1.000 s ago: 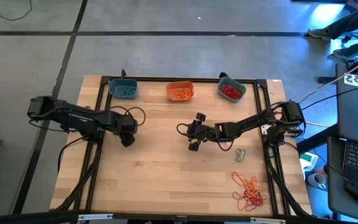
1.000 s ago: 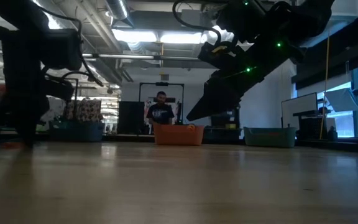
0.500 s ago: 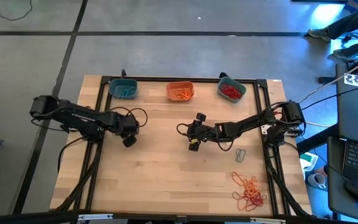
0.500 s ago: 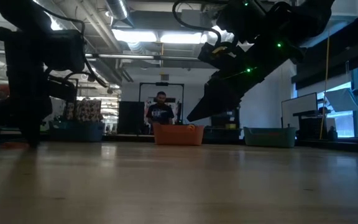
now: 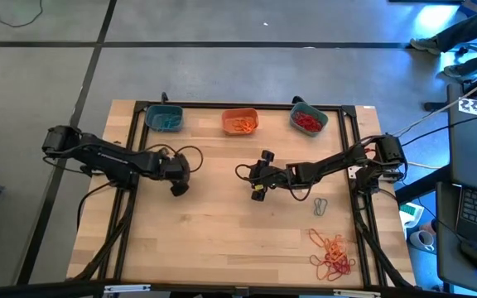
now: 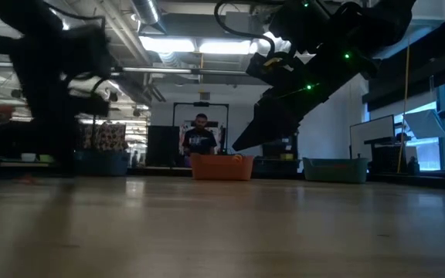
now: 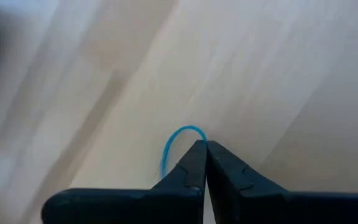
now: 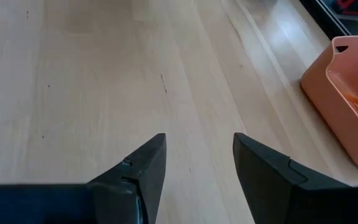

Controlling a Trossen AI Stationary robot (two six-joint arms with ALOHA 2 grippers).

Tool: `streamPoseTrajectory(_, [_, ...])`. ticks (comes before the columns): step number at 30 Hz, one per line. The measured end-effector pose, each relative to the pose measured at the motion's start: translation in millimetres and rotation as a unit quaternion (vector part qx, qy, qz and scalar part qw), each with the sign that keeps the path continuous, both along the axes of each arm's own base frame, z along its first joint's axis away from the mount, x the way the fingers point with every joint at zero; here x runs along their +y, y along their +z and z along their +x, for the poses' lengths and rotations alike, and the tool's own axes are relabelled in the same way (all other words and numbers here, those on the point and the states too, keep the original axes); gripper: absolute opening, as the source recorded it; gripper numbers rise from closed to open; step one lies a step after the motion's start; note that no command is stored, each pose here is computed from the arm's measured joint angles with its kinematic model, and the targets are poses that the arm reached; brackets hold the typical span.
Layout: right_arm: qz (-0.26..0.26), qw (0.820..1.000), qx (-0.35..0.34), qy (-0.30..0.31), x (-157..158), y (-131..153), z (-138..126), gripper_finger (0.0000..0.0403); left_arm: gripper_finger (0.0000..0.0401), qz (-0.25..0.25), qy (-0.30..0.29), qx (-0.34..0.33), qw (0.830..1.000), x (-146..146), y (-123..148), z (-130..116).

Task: Sort rubber bands into baskets
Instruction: Put the blue rubber band into the blue bin

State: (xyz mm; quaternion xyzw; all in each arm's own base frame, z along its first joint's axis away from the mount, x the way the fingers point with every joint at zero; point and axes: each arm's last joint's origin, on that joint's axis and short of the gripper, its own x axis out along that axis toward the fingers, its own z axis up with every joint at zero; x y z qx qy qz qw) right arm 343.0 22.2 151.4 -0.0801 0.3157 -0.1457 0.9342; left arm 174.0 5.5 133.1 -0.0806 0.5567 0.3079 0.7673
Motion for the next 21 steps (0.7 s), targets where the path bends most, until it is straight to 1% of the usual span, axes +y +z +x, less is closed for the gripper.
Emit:
streamPoseTrajectory(1, [0.000,1.000,0.000,0.000,0,0,0,0.0188,0.0003,0.003,-0.010,-0.012,1.000,0,2,3])
streamPoseTrajectory(4, [0.000,1.000,0.000,0.000,0,0,0,0.0188,0.0005,0.008,-0.045,-0.016,0.999,-1,7,9])
streamPoseTrajectory(7, [0.000,1.000,0.000,0.000,0,0,0,0.0188,0.0006,0.024,-0.073,-0.044,0.996,-2,23,22])
streamPoseTrajectory(9, [0.000,1.000,0.000,0.000,0,0,0,0.0188,0.0003,0.044,-0.088,-0.045,0.994,-1,32,26])
streamPoseTrajectory(13, [0.002,1.000,0.000,-0.002,0,0,0,0.0188,0.0004,0.101,-0.109,-0.081,0.986,1,61,33])
streamPoseTrajectory(17, [0.006,1.000,0.001,-0.004,0,-1,0,0.0188,0.0010,0.171,-0.106,-0.102,0.974,5,85,27])
streamPoseTrajectory(21, [0.006,1.000,0.003,-0.005,0,-1,-1,0.0188,0.0008,0.246,-0.050,-0.114,0.961,17,100,14])
